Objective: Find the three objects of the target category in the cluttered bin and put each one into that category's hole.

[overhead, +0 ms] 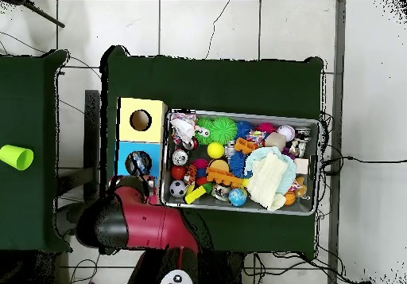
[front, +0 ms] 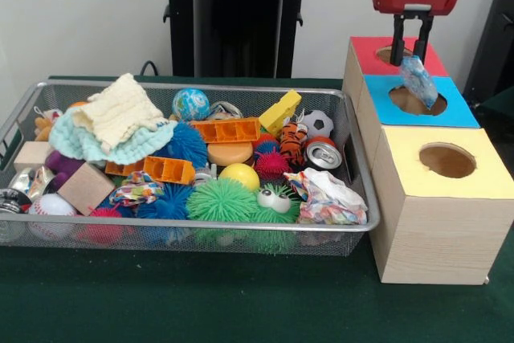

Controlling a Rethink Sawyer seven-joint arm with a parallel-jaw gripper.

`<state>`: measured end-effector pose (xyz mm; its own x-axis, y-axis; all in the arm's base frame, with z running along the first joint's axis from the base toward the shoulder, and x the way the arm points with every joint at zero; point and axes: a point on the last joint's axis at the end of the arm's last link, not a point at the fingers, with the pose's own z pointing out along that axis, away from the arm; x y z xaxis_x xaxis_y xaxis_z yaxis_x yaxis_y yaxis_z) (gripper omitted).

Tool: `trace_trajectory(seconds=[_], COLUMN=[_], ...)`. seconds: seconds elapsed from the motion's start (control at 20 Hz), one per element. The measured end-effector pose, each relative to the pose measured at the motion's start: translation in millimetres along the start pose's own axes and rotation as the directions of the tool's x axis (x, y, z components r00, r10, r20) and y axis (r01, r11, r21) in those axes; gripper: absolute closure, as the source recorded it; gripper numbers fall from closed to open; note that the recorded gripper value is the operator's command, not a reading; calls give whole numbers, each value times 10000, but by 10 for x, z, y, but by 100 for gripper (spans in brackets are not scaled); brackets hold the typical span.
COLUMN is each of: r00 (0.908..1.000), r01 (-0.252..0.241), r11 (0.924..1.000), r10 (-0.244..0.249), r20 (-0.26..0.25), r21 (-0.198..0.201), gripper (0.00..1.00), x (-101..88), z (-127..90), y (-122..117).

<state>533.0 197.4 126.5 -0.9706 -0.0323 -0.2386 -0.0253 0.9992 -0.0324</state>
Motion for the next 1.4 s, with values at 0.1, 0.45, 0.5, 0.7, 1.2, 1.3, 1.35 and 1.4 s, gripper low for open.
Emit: trace_trajectory(seconds=[0.1, 0.45, 0.5, 0.7, 1.2, 1.3, 1.35, 1.4], r00=[10000, 9998, 9998, 9997, 9996, 9995, 9994, 9994], r01=[-32, -204, -221, -261, -284, -318, -340, -344], r11=[10000, 9998, 9997, 9996, 9996, 9995, 9994, 9994], r10=[32, 204, 221, 261, 284, 317, 340, 344], r20=[-27, -25, -18, 2, 58, 56, 46, 43], r21=[10, 53, 52, 46, 41, 33, 25, 24], gripper=[100, 0, 0, 0, 0, 0, 0, 0], x=[-17, -102, -108, -123, -156, -168, -175, -176], z=[6, -5, -7, -9, -24, -41, -54, -57], y=[-2, -41, -43, -43, -53, -69, -79, -81])
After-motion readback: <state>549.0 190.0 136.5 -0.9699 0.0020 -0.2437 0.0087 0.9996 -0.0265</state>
